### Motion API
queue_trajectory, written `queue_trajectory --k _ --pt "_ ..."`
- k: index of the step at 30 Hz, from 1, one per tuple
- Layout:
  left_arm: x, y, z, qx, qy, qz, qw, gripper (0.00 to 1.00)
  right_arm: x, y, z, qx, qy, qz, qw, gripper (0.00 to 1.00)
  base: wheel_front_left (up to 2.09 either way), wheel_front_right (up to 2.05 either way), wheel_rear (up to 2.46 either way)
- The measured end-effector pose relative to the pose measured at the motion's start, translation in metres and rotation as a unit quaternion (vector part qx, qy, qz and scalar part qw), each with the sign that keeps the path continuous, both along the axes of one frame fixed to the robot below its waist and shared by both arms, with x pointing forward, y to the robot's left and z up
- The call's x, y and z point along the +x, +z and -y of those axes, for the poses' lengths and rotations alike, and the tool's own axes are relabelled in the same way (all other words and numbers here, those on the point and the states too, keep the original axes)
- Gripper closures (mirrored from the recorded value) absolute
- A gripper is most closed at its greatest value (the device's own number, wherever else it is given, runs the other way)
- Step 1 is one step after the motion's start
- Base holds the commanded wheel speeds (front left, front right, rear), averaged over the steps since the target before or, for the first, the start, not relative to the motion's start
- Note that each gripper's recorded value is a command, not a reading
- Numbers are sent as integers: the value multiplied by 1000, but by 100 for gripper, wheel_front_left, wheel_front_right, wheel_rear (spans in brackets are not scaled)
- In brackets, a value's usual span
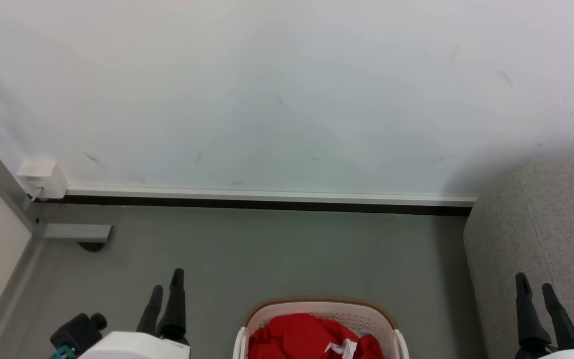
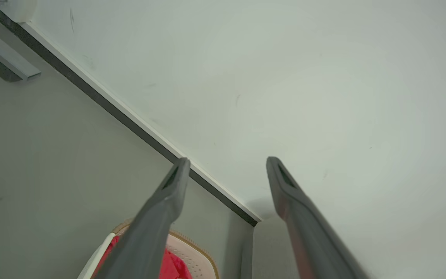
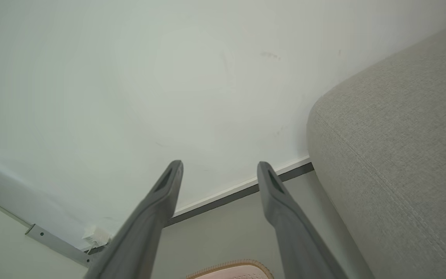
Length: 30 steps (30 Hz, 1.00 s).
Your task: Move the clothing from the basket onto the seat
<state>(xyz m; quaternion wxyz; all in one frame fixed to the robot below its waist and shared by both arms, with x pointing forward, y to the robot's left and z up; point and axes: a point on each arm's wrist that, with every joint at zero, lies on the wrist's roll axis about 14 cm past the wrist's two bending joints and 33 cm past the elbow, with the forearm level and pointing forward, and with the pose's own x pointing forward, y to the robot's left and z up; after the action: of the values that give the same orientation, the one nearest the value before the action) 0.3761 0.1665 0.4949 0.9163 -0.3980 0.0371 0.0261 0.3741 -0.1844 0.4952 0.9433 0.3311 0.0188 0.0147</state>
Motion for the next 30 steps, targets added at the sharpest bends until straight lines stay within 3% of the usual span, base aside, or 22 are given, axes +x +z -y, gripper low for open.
queue_trajectory --k 19,30 --pt "-3 14 5 148 0 31 989 0 -1 1 -11 -135 27 18 990 0 0 0 0" --pt "-7 17 6 216 1 44 975 0 -2 0 -13 -172 29 27 984 0 0 0 0"
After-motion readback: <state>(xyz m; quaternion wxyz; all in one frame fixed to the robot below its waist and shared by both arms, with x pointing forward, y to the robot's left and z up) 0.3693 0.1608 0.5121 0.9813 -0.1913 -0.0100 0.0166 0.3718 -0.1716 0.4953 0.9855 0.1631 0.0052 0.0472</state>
